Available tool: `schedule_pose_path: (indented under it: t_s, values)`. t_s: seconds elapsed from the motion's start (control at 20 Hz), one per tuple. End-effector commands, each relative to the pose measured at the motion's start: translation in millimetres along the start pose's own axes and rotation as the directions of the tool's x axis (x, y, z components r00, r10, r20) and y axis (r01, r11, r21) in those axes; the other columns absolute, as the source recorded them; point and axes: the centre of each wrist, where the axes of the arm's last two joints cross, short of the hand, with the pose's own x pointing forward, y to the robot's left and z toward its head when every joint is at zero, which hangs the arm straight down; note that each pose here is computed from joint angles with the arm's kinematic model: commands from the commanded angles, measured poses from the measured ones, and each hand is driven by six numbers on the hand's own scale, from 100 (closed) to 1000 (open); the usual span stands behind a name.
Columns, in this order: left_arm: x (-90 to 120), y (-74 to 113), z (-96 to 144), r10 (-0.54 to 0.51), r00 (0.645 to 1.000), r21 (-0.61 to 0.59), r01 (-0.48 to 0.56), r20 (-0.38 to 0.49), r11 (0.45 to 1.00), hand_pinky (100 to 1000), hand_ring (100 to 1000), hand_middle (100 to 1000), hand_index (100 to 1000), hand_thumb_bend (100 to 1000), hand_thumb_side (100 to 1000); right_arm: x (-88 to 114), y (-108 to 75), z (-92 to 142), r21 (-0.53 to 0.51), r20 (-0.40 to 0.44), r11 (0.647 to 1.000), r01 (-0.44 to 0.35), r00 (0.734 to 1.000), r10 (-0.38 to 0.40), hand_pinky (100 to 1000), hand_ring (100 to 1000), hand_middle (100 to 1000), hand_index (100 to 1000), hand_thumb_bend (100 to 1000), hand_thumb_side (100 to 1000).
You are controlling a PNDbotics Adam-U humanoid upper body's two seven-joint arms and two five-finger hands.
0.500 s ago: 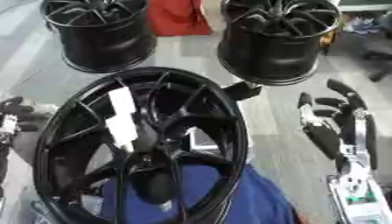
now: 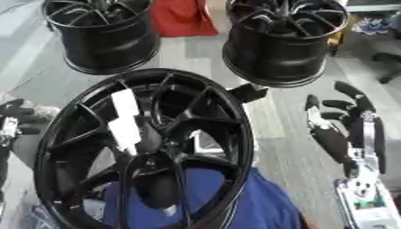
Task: Pull the pin out of the wheel hub.
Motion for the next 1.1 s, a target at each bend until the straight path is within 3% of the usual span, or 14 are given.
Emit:
schedule_pose_path:
  t_s: [0.05,0.35,0.45,0.65,0.75,0.85,1.0,1.1]
  values:
    - [12,9.5,-6,-0.038,0.998,0.009,0.038,0.049,0.999,608,677,635,816,182,631,8,-2.2,-4,-0.003,0.037,1.0,-0.003,0.999,0.003,584,686,803,808,325,256]
    - [50,53.9,-25,-0.226,0.957,0.001,0.23,0.182,0.973,616,680,642,823,170,576,5,-4.4,-3,0.001,0.031,1.0,-0.019,0.999,0.019,583,686,803,808,325,256]
    - [71,68.4,-34,-0.306,0.918,-0.023,0.322,0.252,0.947,629,684,652,831,174,542,5,-4.9,-3,0.003,0.029,1.0,-0.024,0.999,0.024,583,686,803,808,325,256]
    - [119,88.7,-53,-0.451,0.792,-0.136,0.543,0.41,0.829,652,690,668,843,195,516,3,-5.9,-2,0.014,0.028,0.999,-0.035,0.999,0.034,583,686,803,809,325,256]
    - [139,92.3,-61,-0.499,0.722,-0.197,0.643,0.48,0.741,668,695,678,853,208,514,3,-6.1,-2,0.019,0.027,0.999,-0.038,0.999,0.037,583,686,802,809,326,256]
    - [157,93.2,-68,-0.537,0.64,-0.26,0.742,0.55,0.618,689,700,692,864,225,514,2,-6.3,-1,0.025,0.026,0.999,-0.041,0.999,0.04,583,685,802,808,326,255]
    - [179,90.4,-79,-0.574,0.512,-0.346,0.858,0.639,0.379,722,719,720,881,268,509,2,-6.4,-1,0.035,0.024,0.998,-0.044,0.999,0.044,582,686,802,809,326,255]
    - [186,85.1,-85,-0.582,0.445,-0.403,0.891,0.681,0.209,750,738,751,883,298,510,1,-6.4,0,0.043,0.024,0.998,-0.047,0.999,0.046,582,685,802,809,326,255]
